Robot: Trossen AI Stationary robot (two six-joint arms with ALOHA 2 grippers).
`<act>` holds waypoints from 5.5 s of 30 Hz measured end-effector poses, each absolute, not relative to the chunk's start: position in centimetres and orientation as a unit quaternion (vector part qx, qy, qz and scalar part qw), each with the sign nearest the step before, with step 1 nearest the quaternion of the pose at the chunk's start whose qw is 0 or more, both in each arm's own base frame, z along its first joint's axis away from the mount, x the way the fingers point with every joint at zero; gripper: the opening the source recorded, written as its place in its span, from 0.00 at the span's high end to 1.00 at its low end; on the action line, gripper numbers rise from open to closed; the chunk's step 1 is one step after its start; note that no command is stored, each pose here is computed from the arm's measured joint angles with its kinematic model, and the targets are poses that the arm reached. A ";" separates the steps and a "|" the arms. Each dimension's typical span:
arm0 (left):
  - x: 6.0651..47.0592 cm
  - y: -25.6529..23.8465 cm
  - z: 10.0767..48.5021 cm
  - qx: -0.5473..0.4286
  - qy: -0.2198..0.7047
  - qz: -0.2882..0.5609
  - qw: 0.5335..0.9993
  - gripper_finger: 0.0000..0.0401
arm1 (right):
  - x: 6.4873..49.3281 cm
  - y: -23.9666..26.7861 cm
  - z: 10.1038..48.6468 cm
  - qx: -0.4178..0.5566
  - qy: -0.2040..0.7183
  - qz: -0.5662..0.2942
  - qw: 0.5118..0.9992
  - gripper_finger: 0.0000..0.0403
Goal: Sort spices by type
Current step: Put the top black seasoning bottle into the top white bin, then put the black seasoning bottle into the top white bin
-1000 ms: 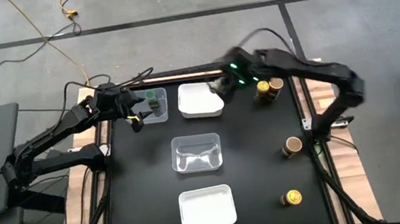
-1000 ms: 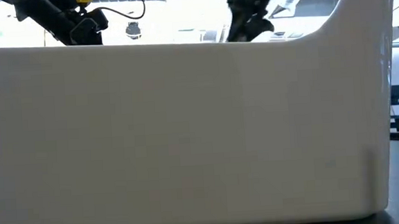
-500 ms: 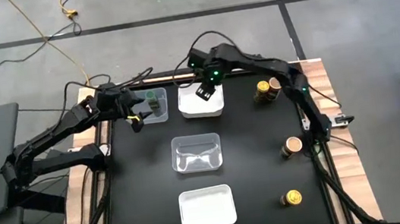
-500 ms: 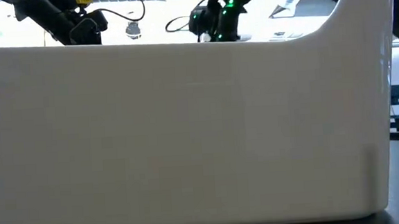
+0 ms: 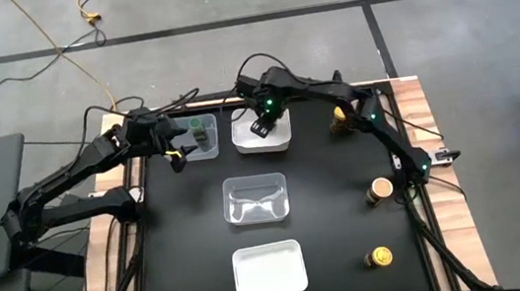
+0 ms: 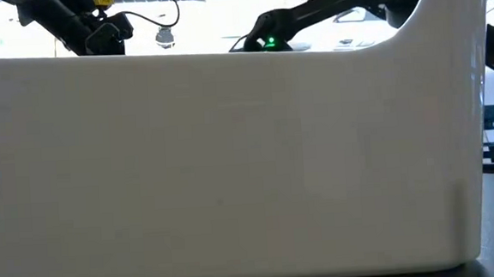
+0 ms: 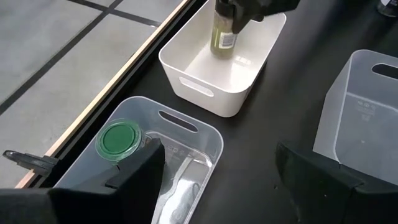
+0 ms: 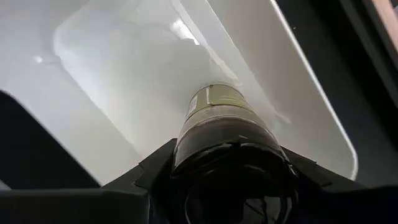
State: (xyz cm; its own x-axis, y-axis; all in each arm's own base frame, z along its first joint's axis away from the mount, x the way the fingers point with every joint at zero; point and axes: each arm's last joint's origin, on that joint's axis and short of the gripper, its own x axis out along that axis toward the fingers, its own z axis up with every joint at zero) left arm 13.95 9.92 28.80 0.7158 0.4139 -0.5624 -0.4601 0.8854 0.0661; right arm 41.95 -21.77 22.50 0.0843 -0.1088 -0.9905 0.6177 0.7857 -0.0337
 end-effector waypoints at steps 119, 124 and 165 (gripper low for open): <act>23.0 -6.0 32.3 -0.054 0.411 0.144 0.899 0.28 | 18.1 3.7 25.8 0.201 0.272 -0.256 0.906 0.21; 23.8 -9.2 33.1 -0.099 0.479 0.168 0.856 0.28 | 17.9 3.7 26.0 0.190 0.274 -0.245 0.910 0.21; 11.4 -26.7 31.0 -0.092 0.626 -0.003 0.775 0.28 | 18.3 2.1 26.2 0.273 0.236 -0.294 0.885 0.21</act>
